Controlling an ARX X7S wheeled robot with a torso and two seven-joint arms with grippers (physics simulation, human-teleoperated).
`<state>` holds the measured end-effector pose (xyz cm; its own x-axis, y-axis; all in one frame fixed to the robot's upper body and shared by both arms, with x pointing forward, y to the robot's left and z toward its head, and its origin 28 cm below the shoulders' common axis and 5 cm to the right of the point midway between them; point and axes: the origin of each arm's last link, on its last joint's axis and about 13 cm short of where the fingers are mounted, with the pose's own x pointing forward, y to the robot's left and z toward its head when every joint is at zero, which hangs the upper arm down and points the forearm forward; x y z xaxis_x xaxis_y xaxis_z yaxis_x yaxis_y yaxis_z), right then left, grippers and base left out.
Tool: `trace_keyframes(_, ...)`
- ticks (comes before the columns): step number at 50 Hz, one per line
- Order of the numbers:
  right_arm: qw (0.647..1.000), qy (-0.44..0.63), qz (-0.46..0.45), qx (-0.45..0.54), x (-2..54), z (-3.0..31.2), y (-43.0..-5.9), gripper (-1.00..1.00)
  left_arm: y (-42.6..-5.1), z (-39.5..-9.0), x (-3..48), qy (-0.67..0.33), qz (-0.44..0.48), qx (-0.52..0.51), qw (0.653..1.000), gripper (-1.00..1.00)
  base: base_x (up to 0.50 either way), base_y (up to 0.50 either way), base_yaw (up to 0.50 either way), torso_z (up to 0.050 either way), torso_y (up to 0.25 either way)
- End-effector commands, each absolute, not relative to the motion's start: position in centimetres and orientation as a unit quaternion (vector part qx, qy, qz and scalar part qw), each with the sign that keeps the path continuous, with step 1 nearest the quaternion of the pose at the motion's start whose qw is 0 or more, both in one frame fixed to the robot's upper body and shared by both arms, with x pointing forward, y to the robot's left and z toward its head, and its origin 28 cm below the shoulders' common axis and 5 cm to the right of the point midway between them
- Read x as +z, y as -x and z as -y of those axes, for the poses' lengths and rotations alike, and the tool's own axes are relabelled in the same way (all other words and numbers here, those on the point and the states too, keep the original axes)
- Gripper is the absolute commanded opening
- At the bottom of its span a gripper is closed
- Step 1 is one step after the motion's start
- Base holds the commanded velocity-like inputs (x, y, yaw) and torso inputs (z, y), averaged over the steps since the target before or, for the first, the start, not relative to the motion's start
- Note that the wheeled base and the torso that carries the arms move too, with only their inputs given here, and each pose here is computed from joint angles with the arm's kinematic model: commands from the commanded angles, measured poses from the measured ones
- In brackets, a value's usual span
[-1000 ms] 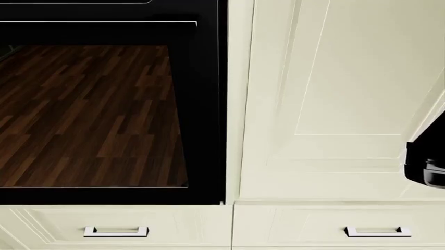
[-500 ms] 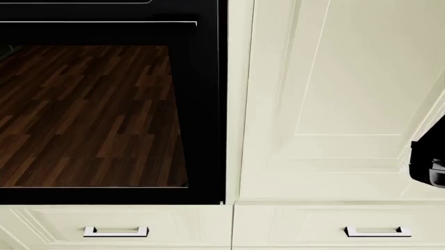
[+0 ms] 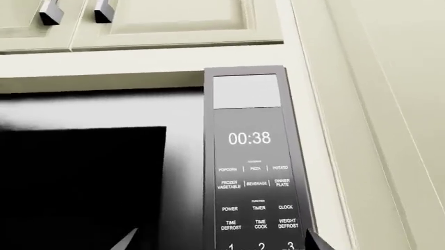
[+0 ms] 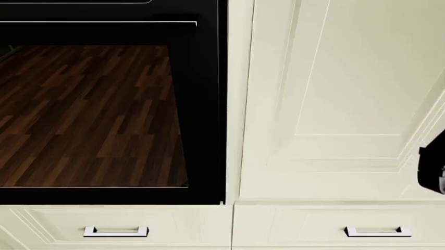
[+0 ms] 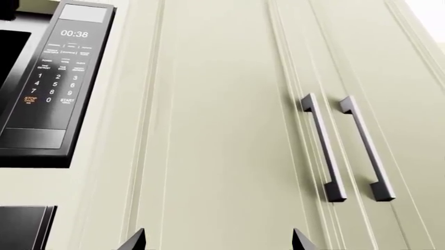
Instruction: Open the microwave door
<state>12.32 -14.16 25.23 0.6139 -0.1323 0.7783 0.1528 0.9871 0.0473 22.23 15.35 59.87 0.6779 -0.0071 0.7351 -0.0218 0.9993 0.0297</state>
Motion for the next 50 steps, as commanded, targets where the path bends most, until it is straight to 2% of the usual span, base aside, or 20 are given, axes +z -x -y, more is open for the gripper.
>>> trace_keyframes(1,0.898,0.012,0.431,-0.081,24.9,14.3,-12.2,1.0,-25.8,-15.8,60.3,-0.002,0.387,0.115,0.915,1.0,0.0,0.0,0.0,0.0,0.0)
trace_keyframes(21,0.899,0.011,0.432,-0.079,25.3,14.2,-12.2,1.0,-28.1,-16.9,59.7,0.004,0.34,0.23,0.912,1.0,0.0,0.0,0.0,0.0,0.0)
trace_keyframes(34,0.899,0.009,0.432,-0.078,25.3,14.1,-12.1,1.0,-29.0,-20.3,58.8,0.0,0.311,0.299,0.902,1.0,0.0,0.0,0.0,0.0,0.0)
trace_keyframes(50,0.899,0.007,0.432,-0.077,25.1,14.1,-12.3,1.0,-29.1,-23.0,57.3,0.003,0.287,0.339,0.896,1.0,0.0,0.0,0.0,0.0,0.0)
